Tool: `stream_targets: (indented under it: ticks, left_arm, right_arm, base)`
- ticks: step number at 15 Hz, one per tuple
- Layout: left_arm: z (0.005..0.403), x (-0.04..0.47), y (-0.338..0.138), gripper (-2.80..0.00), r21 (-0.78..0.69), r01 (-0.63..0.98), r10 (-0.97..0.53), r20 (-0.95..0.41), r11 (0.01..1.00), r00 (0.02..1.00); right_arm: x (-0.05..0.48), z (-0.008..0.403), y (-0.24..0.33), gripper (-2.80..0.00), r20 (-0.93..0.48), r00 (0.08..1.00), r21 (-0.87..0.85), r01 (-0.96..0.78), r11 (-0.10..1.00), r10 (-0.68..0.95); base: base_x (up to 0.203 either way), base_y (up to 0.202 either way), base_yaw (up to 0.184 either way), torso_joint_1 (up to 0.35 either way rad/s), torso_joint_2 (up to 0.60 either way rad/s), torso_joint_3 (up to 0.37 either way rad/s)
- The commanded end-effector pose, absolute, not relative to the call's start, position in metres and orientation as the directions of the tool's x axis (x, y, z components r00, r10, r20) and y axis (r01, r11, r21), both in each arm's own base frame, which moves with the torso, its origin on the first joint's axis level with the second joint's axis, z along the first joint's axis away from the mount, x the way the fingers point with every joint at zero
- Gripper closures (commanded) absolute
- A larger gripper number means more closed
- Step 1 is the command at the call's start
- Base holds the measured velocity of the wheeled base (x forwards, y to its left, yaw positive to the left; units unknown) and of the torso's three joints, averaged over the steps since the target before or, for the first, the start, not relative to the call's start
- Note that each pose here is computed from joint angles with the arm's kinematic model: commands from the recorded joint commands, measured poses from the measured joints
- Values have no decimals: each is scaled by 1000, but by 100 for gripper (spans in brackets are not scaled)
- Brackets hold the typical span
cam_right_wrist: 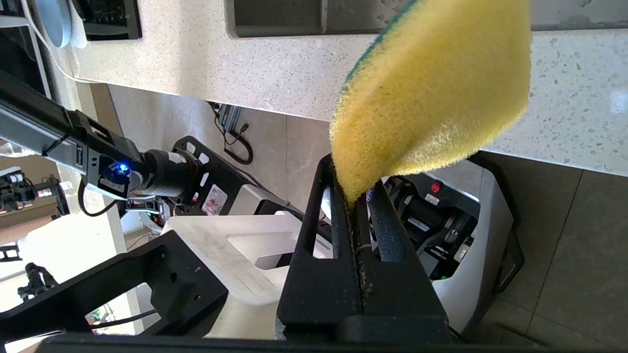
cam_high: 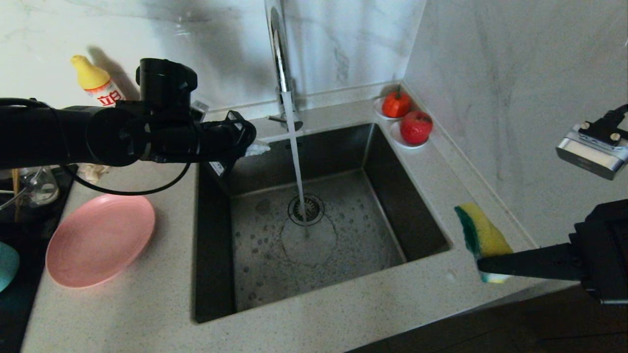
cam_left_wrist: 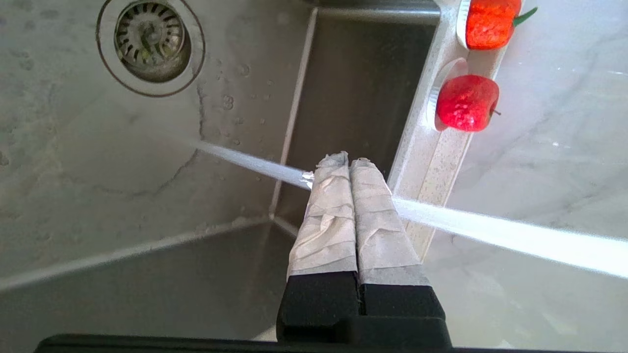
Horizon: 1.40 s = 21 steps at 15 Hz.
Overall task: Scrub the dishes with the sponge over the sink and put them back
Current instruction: Turn off the faucet
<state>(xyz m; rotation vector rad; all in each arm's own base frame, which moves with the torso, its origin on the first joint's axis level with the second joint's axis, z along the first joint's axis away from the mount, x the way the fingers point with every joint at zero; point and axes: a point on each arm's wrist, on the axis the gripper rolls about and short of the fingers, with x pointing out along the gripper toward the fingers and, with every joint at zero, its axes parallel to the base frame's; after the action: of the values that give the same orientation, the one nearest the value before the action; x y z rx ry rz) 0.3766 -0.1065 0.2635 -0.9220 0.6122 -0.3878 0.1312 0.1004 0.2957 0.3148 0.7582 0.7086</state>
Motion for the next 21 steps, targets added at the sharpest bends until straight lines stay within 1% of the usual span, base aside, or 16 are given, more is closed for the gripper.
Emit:
stream_targets:
  ticks: [1,8,13,21]
  left_arm:
    - [264,380,-108,0,-834,67,-559,-304,547,771]
    - [255,397,-111,0,-834,73,-533,-279,546,799]
    - [267,404,-113,0,-836,121,-520,-213,535,827]
    - [264,421,-116,0,-841,124,-507,-194,527,839]
  right_arm:
    - [130,297,100,0,-513,511,502,-472,725,689]
    - [128,296,98,0,-515,511,502,-471,725,689]
    - [130,290,100,0,-530,487,510,-470,720,694]
    - [133,285,100,0,-540,488,512,-457,728,686]
  base:
    - [0,0,0,0,0,0]
    - [0,0,0,0,0,0]
    - [0,0,0,0,0,0]
    - [0,0,0,0,0,0]
